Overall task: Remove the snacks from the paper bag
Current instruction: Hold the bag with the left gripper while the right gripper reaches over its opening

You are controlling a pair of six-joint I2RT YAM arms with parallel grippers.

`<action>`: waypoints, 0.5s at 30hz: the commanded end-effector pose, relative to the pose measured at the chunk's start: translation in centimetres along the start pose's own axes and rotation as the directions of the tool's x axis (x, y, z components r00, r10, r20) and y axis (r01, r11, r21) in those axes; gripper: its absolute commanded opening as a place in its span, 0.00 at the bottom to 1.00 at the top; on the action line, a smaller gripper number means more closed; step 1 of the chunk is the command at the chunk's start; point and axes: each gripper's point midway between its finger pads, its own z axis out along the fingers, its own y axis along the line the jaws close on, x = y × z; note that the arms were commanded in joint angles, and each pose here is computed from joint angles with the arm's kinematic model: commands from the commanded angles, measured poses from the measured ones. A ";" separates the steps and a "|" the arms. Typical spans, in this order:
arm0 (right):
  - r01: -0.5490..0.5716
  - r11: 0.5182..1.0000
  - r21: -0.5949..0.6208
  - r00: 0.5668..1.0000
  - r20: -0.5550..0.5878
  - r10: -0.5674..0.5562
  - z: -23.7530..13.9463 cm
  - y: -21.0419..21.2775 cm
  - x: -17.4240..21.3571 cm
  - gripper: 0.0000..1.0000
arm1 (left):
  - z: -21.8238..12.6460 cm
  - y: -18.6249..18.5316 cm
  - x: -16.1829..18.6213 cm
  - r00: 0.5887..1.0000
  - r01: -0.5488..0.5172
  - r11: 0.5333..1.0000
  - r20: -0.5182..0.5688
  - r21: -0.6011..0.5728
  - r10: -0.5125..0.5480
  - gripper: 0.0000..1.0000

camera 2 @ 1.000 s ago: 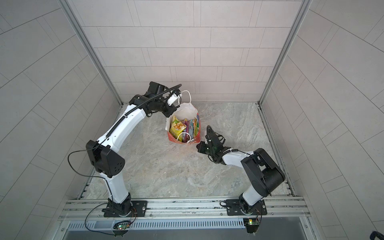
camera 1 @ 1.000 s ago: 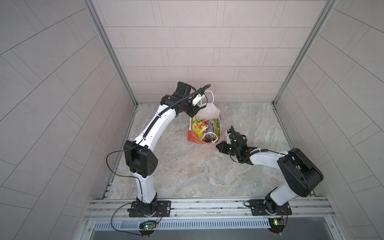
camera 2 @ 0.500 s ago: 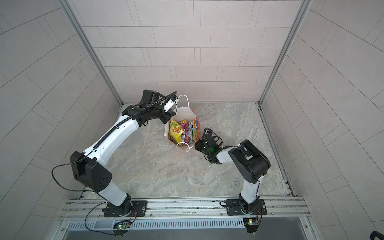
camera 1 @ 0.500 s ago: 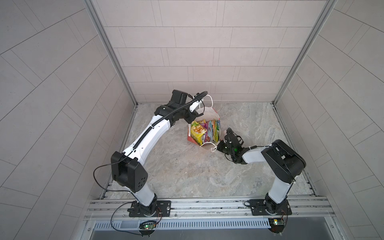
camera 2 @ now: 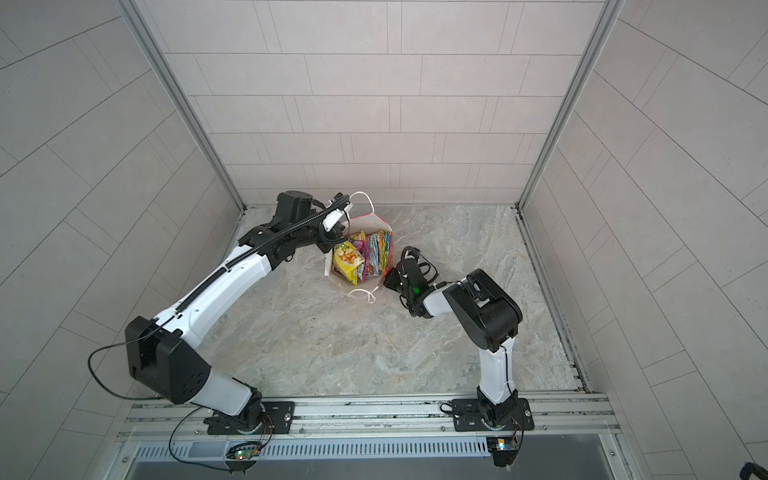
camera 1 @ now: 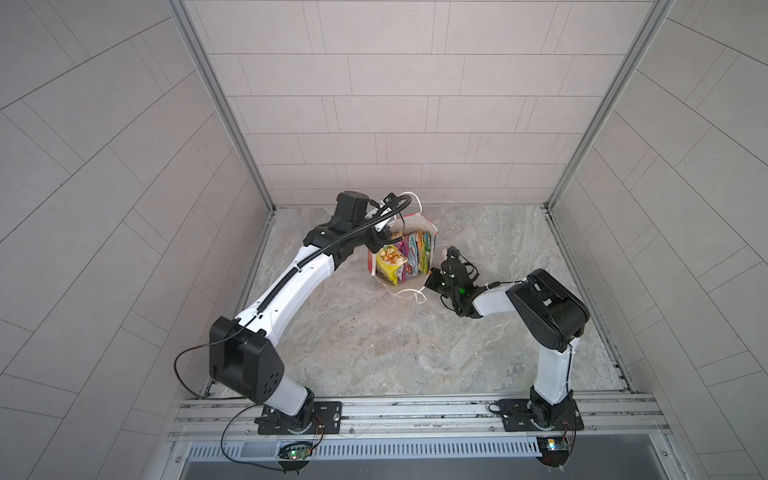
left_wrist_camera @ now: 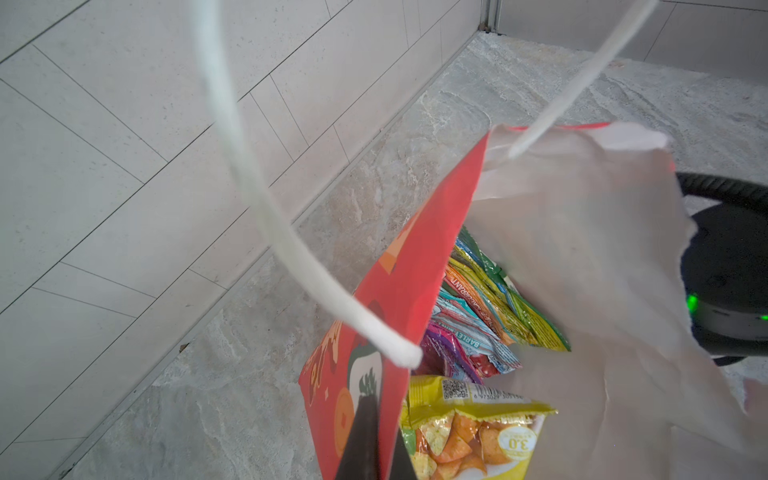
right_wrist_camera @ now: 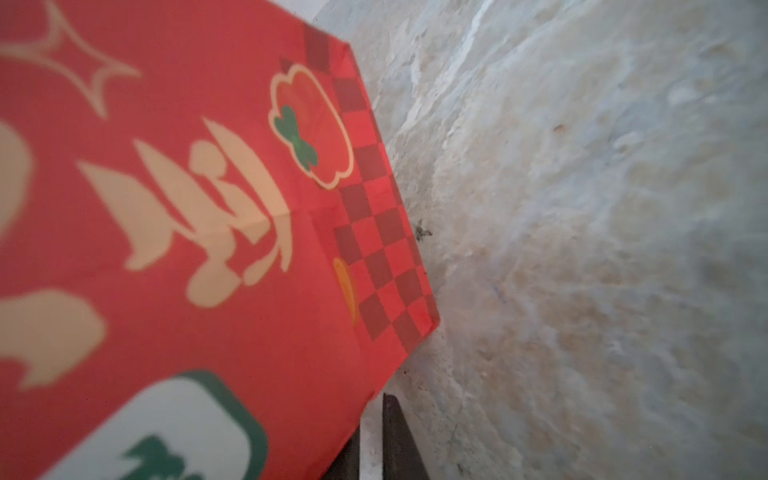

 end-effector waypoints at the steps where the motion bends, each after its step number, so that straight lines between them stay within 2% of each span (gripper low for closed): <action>1: 0.021 0.998 -0.066 0.998 0.068 -0.016 -0.3 1.4 -2.5 0.16 | -3.1 0.2 -4.9 0.972 -0.053 0.998 0.226 -0.046 0.062 0.00; 5: 0.069 0.993 -0.099 0.998 -0.001 -0.069 -1.9 2.3 -2.1 0.23 | -3.4 -1.9 -3.6 0.971 -0.132 0.990 0.207 0.042 0.120 0.00; 9: 0.176 0.962 -0.207 0.983 -0.021 -0.185 -5.0 4.7 -1.6 0.30 | -3.3 -3.5 -1.4 0.968 -0.188 0.978 0.188 0.087 0.169 0.00; 12: 0.252 0.953 -0.170 0.964 -0.047 -0.263 -7.3 4.0 -1.1 0.33 | -3.1 -3.9 0.3 0.966 -0.211 0.974 0.169 0.085 0.194 0.00; 15: 0.331 0.941 -0.071 0.937 -0.097 -0.337 -9.4 2.4 -1.0 0.35 | -3.1 -4.3 1.3 0.966 -0.222 0.971 0.154 0.094 0.206 0.00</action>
